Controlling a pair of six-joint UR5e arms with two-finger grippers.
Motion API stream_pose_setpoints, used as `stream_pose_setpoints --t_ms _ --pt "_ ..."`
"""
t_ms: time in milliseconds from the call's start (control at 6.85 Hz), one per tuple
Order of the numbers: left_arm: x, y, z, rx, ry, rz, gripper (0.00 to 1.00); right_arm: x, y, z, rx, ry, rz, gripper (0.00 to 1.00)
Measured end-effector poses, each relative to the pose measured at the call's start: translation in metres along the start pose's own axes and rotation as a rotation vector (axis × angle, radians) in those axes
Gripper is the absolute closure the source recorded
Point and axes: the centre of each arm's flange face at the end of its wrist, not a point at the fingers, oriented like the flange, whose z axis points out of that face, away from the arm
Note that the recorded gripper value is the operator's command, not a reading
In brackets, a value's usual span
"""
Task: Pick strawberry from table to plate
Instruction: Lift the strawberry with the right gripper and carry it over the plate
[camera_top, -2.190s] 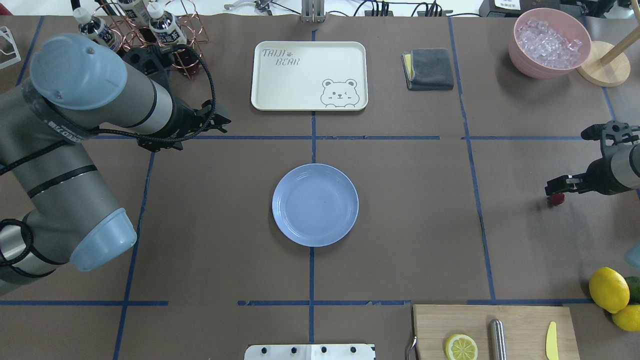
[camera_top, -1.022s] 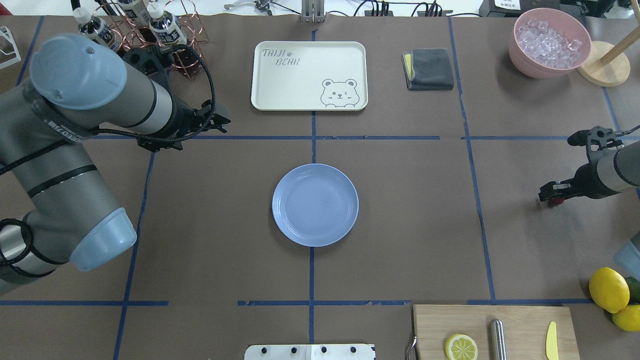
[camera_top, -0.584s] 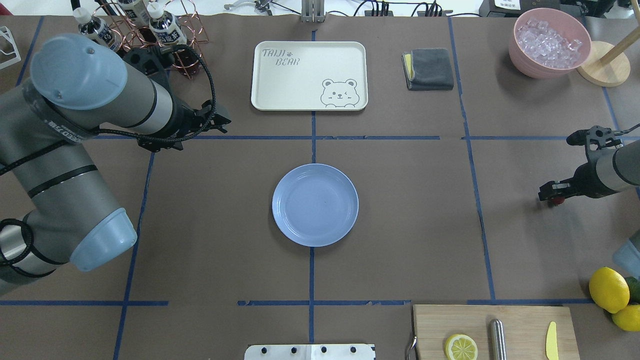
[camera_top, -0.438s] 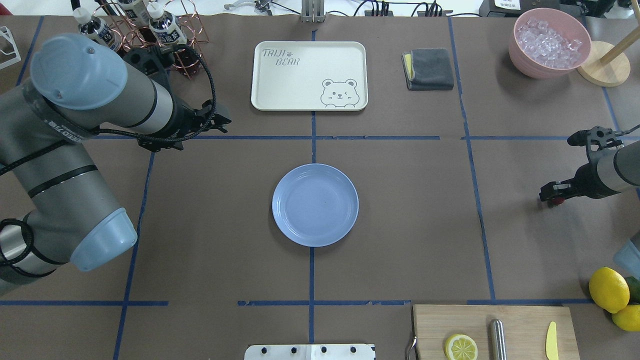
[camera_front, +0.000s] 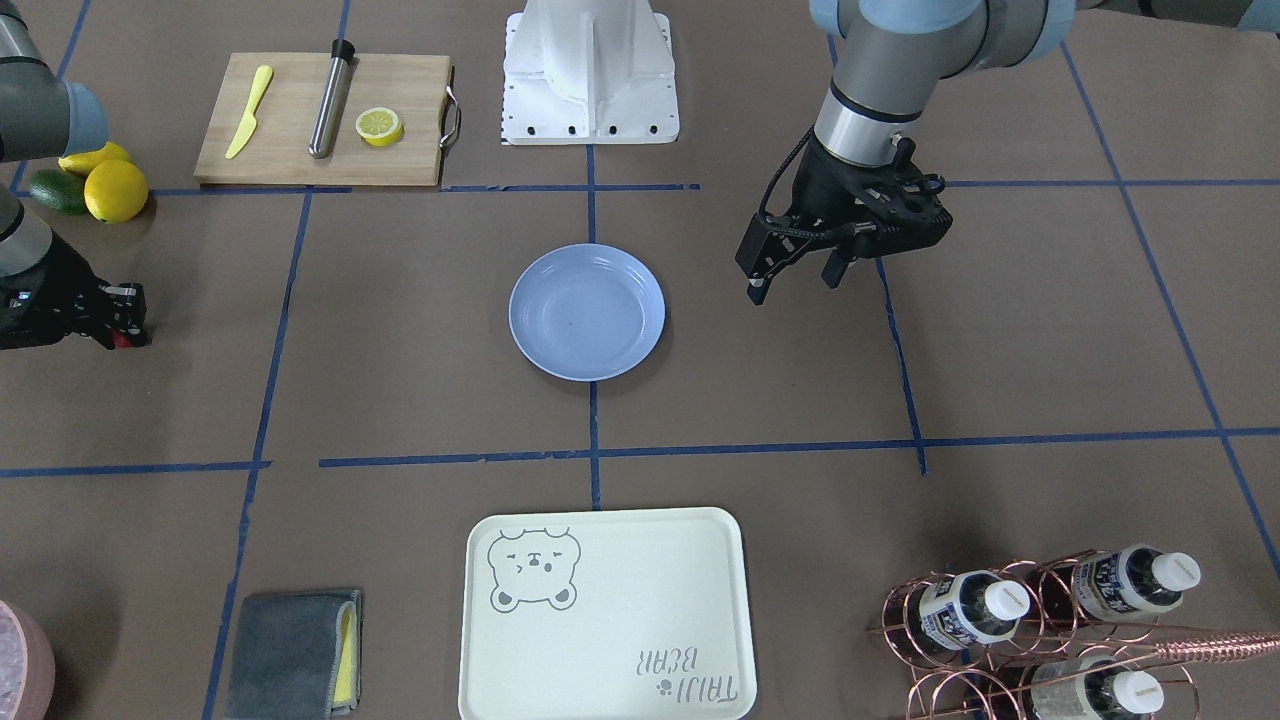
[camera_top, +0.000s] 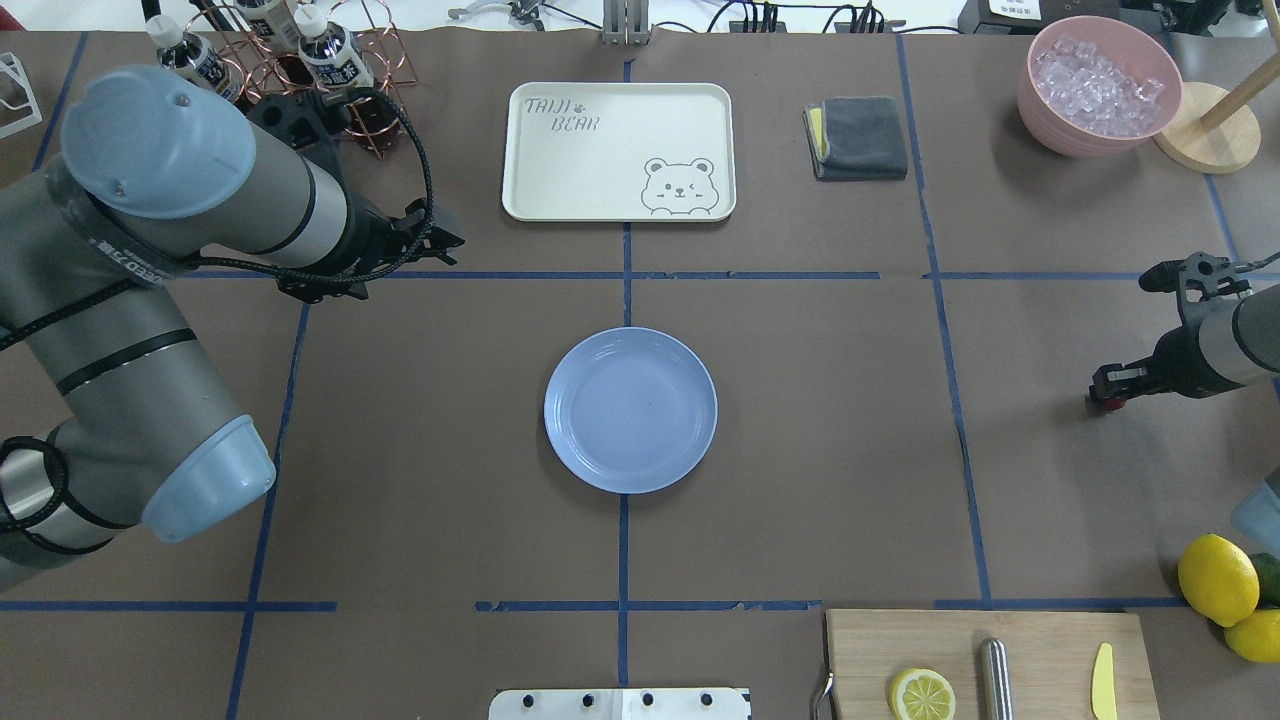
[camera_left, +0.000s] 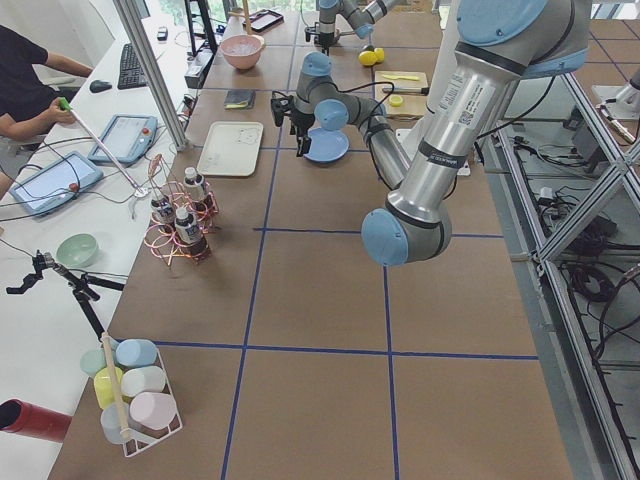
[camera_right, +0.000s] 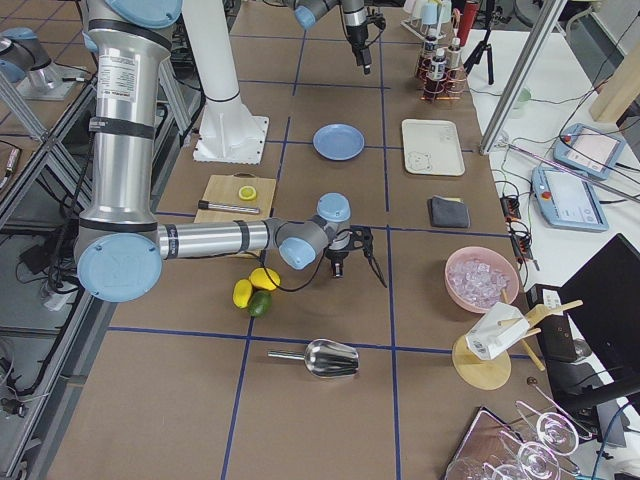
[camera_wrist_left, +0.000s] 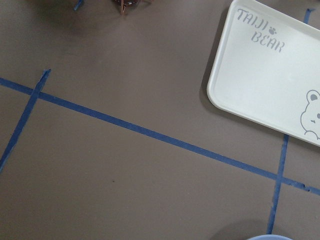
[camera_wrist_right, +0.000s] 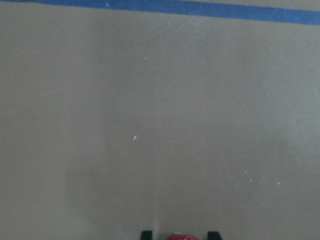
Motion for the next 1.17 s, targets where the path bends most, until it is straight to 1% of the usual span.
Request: stream_pose_setpoints --t_ms 146,292,438,584,730,876,1022,1168 --pt "0.000 0.000 -0.001 0.000 0.001 0.000 0.00 -0.003 -0.004 -0.010 0.018 -0.012 -0.001 1.00" --pt "-0.001 -0.001 -0.001 0.001 -0.002 0.006 0.00 -0.012 -0.014 -0.031 0.042 -0.039 0.003 1.00" --pt "-0.003 -0.006 -0.002 0.008 -0.007 0.032 0.00 -0.030 -0.032 -0.055 0.054 -0.070 0.014 1.00" --pt "-0.009 -0.017 -0.005 0.022 -0.017 0.076 0.00 -0.063 -0.061 -0.080 0.061 -0.098 0.023 1.00" --pt "-0.018 -0.028 -0.008 0.036 -0.030 0.125 0.00 -0.109 -0.092 -0.102 0.063 -0.120 0.038 1.00" --pt "-0.031 -0.040 -0.009 0.046 -0.048 0.183 0.00 -0.170 -0.120 -0.122 0.053 -0.142 0.070 1.00" --pt "-0.050 -0.055 -0.011 0.049 -0.071 0.240 0.00 -0.236 -0.134 -0.136 0.036 -0.164 0.099 1.00" --pt "-0.075 -0.074 -0.014 0.047 -0.099 0.295 0.00 -0.294 -0.135 -0.142 0.029 -0.174 0.111 1.00"
